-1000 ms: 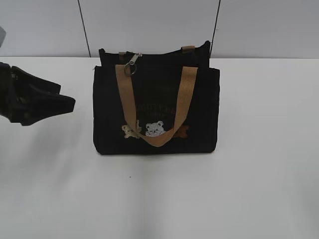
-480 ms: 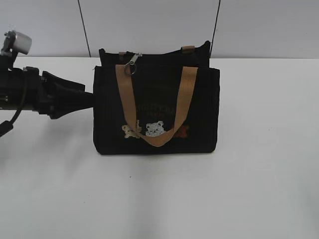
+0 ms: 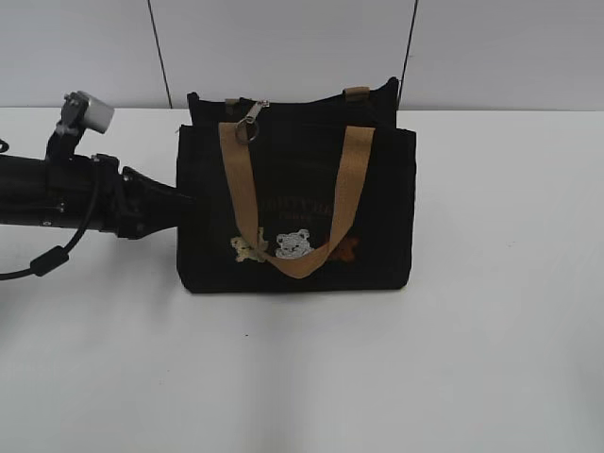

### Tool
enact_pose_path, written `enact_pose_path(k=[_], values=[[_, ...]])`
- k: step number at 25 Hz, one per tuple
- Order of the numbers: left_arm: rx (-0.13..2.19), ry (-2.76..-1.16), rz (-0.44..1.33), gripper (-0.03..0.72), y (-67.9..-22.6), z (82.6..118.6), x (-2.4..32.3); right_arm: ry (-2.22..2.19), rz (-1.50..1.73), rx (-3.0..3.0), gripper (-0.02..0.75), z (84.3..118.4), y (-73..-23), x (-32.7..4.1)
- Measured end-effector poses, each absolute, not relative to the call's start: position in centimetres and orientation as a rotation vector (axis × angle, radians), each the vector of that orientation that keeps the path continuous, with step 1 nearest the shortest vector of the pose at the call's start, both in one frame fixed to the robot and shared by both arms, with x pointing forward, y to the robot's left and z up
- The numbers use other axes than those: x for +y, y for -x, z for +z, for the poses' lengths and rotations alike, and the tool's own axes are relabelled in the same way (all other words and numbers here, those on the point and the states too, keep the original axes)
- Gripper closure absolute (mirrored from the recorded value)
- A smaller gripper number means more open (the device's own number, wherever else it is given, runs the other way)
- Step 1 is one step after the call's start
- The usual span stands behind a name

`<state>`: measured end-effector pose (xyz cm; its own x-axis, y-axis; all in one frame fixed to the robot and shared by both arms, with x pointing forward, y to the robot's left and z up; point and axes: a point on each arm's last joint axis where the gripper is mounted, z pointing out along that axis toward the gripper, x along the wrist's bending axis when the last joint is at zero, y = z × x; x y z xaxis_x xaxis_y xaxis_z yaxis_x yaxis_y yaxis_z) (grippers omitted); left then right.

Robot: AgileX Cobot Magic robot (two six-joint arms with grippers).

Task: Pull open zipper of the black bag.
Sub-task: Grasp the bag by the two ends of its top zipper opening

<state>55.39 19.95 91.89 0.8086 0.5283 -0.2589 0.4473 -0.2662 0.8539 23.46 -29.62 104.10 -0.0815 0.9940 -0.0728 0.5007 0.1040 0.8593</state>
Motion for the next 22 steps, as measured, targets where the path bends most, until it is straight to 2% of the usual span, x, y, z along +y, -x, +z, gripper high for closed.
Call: enact_pose_path(k=[3,5,22], values=[[0.743,-1.909,0.099,0.584,-55.44,91.77,20.01,-1.482,0.885,1.677,0.201,104.1,-23.46,-29.62],[0.74,-1.91,0.098,0.649,-55.42,91.78,19.94,-1.482,0.885,1.677,0.201,104.1,-23.46,-29.62],[0.738,-1.908,0.096,0.655,-55.41,91.8,19.92,-1.484,0.896,1.68,0.201,104.1,-23.46,-29.54]])
